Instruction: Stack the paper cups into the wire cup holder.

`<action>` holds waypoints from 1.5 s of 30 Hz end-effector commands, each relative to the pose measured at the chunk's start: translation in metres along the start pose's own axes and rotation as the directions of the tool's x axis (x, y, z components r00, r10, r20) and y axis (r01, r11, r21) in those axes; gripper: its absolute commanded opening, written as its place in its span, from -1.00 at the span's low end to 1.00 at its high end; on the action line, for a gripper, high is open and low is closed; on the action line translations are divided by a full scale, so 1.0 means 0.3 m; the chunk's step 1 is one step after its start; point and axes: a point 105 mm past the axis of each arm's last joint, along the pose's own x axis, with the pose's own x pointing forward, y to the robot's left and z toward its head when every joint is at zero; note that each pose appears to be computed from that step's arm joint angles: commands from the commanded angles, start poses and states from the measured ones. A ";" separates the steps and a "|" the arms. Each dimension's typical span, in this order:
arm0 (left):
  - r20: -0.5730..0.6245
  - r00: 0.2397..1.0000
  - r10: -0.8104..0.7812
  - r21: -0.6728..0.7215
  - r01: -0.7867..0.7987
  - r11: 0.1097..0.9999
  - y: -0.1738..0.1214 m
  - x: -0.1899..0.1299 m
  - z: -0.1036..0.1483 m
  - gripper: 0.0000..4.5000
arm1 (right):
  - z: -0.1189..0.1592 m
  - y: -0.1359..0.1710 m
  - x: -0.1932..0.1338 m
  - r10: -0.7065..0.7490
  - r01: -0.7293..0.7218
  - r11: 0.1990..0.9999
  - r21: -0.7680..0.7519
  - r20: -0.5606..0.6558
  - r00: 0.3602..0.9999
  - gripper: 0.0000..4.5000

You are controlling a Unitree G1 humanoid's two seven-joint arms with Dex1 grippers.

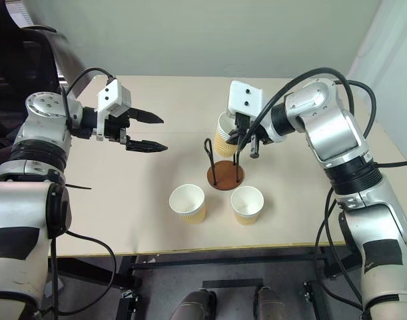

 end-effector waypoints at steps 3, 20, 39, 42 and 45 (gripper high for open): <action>0.031 0.999 0.023 0.029 -0.024 0.999 0.014 -0.016 0.032 1.00 | 0.027 0.011 -0.008 0.003 -0.003 0.997 -0.079 -0.005 1.000 -0.98; 0.036 0.999 0.021 0.026 -0.022 0.999 0.012 -0.013 0.030 1.00 | 0.047 0.009 -0.005 -0.005 0.007 0.998 -0.063 0.031 0.999 0.33; 0.018 0.999 -0.045 0.030 0.045 0.999 -0.011 0.011 0.030 1.00 | 0.018 0.115 -0.170 -0.071 0.052 0.939 0.339 0.043 0.997 1.00; 0.023 0.998 -0.058 0.032 0.057 0.998 -0.015 0.025 0.034 1.00 | -0.023 0.165 -0.163 -0.030 0.029 0.945 0.327 -0.002 1.000 1.00; 0.024 0.998 -0.064 0.031 0.063 0.998 -0.017 0.032 0.036 1.00 | -0.030 0.239 -0.184 0.070 -0.064 0.960 0.271 -0.015 0.997 1.00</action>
